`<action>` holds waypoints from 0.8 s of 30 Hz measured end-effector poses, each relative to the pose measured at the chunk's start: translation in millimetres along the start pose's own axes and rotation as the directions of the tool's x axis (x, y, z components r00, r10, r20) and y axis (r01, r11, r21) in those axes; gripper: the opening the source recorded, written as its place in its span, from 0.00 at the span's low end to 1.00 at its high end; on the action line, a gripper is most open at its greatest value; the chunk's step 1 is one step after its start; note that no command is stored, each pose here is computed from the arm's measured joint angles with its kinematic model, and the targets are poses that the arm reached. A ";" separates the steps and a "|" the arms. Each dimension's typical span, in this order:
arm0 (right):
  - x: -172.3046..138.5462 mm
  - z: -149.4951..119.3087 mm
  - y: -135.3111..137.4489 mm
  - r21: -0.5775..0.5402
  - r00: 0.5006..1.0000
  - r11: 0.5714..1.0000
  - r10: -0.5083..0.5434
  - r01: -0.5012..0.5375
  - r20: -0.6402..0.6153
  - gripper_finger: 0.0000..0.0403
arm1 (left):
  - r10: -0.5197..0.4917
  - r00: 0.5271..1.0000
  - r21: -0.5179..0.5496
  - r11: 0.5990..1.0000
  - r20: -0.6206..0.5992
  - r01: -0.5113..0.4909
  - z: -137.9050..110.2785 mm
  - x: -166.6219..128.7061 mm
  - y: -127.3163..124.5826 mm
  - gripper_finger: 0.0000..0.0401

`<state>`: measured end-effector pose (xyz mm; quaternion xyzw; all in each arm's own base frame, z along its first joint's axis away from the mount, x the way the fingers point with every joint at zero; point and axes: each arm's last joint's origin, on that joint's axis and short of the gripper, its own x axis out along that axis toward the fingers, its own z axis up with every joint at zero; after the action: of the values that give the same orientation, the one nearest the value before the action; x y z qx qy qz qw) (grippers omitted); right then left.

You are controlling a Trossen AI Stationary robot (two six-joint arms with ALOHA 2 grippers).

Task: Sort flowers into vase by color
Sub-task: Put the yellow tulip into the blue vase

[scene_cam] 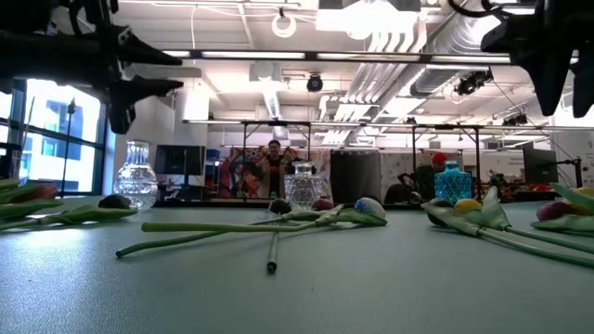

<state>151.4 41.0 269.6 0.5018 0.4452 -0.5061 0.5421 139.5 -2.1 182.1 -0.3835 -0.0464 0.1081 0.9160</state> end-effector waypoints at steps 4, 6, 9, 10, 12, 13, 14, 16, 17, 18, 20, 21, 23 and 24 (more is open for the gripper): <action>-1.1 -8.6 -2.8 0.063 1.000 0.998 0.014 -0.016 0.023 0.42 | 0.027 0.998 0.020 0.999 -0.052 -0.026 -2.6 8.9 -2.2 0.32; 1.7 -12.3 -3.9 0.095 0.999 0.995 0.015 -0.018 0.035 0.41 | 0.028 0.998 0.055 0.998 -0.061 -0.025 -0.4 15.1 -7.5 0.32; 18.1 -20.0 -7.1 0.135 1.000 0.991 0.011 -0.013 0.016 0.37 | 0.037 0.997 0.121 0.992 -0.070 -0.028 2.7 24.3 -14.9 0.32; 25.3 -22.8 -7.5 0.150 1.000 0.989 0.018 -0.018 0.005 0.36 | 0.039 0.997 0.146 0.989 -0.071 -0.028 3.7 27.3 -17.2 0.32; 40.1 -26.9 -10.1 0.176 1.000 0.984 0.021 -0.020 -0.004 0.32 | 0.050 0.996 0.186 0.982 -0.072 -0.036 4.4 32.2 -20.0 0.32; 47.1 -28.0 -11.6 0.192 1.000 0.981 0.021 -0.020 -0.005 0.30 | 0.059 0.995 0.196 0.980 -0.078 -0.042 3.6 34.1 -19.9 0.32; 53.9 -28.6 -13.2 0.207 1.000 0.978 0.018 -0.016 -0.010 0.28 | 0.067 0.994 0.199 0.979 -0.083 -0.049 2.7 35.8 -19.5 0.32; 65.3 -28.4 -17.8 0.219 1.000 0.976 -0.007 0.011 -0.017 0.25 | 0.081 0.992 0.177 0.982 -0.093 -0.063 1.2 38.5 -17.8 0.32; 70.3 -27.0 -20.8 0.225 0.999 0.974 -0.032 0.035 -0.017 0.23 | 0.089 0.991 0.162 0.984 -0.101 -0.072 0.2 39.3 -16.5 0.32; 74.6 -25.4 -23.3 0.230 0.998 0.972 -0.053 0.055 -0.016 0.22 | 0.097 0.989 0.151 0.985 -0.107 -0.080 -0.7 40.2 -15.2 0.32; 80.0 -22.5 -26.6 0.241 0.997 0.968 -0.070 0.070 -0.006 0.20 | 0.103 0.988 0.141 0.986 -0.119 -0.086 -1.9 41.7 -13.3 0.32; 82.1 -21.1 -27.5 0.253 0.998 0.965 -0.070 0.068 -0.002 0.19 | 0.103 0.987 0.140 0.986 -0.125 -0.085 -2.0 42.2 -12.5 0.32; 85.6 -18.8 -27.4 0.271 0.999 0.962 -0.044 0.040 0.007 0.18 | 0.101 0.987 0.139 0.987 -0.129 -0.083 -1.1 42.7 -11.4 0.32; 87.4 -17.8 -26.8 0.278 0.999 0.960 -0.028 0.023 0.015 0.18 | 0.101 0.987 0.137 0.987 -0.127 -0.083 -0.3 43.0 -10.8 0.32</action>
<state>133.2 50.2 178.7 0.5622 0.3711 -0.5752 0.4640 183.2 0.4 189.7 -0.3303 0.0401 0.1273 0.9344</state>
